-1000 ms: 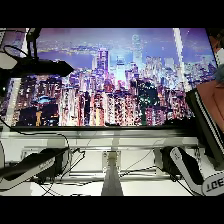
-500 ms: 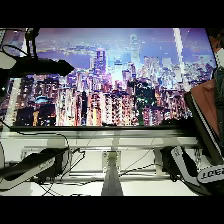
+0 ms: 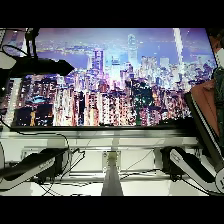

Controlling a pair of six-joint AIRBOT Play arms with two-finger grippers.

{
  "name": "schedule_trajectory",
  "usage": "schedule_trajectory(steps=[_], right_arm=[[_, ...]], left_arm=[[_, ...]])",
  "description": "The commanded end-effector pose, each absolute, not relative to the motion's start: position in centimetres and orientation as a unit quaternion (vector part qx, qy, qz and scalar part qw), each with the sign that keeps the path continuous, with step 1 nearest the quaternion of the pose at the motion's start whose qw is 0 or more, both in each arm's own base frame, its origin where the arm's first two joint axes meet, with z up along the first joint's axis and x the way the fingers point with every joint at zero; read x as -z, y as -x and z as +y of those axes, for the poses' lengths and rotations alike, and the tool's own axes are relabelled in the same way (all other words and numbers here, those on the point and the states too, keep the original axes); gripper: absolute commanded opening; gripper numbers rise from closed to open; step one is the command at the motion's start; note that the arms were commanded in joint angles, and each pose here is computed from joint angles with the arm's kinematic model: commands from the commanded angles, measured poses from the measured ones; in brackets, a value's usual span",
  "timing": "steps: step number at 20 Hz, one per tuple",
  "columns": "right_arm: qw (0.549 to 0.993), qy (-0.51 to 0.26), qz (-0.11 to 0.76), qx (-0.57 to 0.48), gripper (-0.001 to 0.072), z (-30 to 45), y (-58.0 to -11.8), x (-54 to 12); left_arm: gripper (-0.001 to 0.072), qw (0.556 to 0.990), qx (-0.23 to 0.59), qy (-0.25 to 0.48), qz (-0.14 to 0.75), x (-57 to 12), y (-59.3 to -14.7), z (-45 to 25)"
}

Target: Fold the clothes and pants, and hang the long-sleeved shirts on hangers.

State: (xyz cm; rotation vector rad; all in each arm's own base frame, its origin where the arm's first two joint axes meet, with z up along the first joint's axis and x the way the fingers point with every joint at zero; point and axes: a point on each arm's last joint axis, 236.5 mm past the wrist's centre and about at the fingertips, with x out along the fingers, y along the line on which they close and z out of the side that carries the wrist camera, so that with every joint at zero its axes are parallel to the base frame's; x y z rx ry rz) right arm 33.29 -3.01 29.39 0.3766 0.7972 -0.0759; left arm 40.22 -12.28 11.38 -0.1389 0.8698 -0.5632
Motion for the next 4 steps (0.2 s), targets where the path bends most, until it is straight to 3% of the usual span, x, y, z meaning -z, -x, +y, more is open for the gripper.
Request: schedule_trajectory(steps=[1, 4], right_arm=[[0.912, -0.070, 0.403, 0.035, 0.0036, -0.6, -34.7, -28.2], [0.909, -0.035, 0.415, 0.024, 0.0037, 1.1, -35.4, -27.2]], left_arm=[[0.0604, 0.867, 0.269, 0.066, 0.415, -11.4, -40.2, -12.3], [0.0604, 0.867, 0.269, 0.066, 0.415, -11.4, -40.2, -12.3]])
